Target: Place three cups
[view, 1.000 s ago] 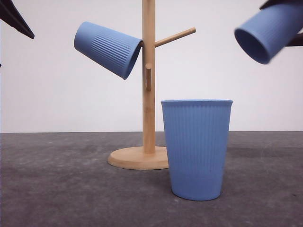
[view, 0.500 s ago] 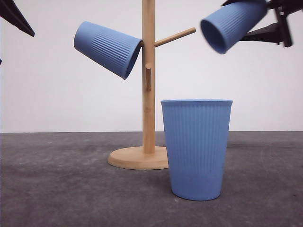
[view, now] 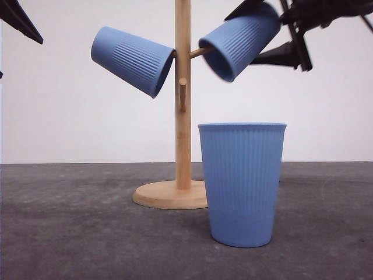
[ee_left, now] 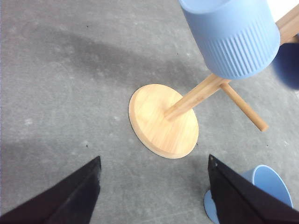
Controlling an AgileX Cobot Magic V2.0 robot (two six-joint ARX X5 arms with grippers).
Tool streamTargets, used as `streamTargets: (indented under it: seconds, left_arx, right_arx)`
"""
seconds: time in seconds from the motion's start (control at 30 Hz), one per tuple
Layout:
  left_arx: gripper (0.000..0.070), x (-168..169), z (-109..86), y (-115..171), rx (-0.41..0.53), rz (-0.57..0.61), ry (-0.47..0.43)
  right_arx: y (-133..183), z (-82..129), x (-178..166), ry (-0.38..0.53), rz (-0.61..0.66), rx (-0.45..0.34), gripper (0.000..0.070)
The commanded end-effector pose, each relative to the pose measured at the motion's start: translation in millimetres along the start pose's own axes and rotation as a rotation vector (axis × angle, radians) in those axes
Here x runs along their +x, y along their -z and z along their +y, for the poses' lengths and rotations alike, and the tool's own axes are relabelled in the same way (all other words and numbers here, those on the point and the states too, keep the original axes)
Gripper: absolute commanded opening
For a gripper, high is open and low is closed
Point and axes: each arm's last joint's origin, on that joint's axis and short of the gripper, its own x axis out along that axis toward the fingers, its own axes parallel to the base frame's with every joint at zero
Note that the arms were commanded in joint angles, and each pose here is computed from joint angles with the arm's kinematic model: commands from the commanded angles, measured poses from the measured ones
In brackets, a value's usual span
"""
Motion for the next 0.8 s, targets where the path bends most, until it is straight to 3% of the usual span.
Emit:
streamTargets:
  seconds: [0.0,0.1,0.23,0.37,0.6,0.77]
  left_arx:
    - [0.042,0,-1.6,-3,0.015,-0.011,0.008]
    - [0.042,0,-1.6,-3,0.015,-0.011,0.009]
    - [0.042,0,-1.6,-2,0.015,-0.011,0.009]
    - [0.042,0,-1.6,-2,0.014,-0.011,0.009]
    - [0.042,0,-1.6,-2,0.014,-0.011,0.009]
    - [0.042,0,-1.6,-2,0.015,-0.011,0.009]
  right_arx:
    - [-3,0,7,-0.006,0.002,-0.028,0.0421]
    - [-2,0,11,0.011,-0.004,-0.038,0.0438]
    - [-1,1,13,0.017,-0.006,-0.043,0.0543]
    - [-1,1,12,0.017,-0.004,-0.057,0.0595]
    - [5,-3,4,0.078,0.033,-0.067,0.0608]
    - [12,8,-8,0.108,0.042,-0.111,0.0608]
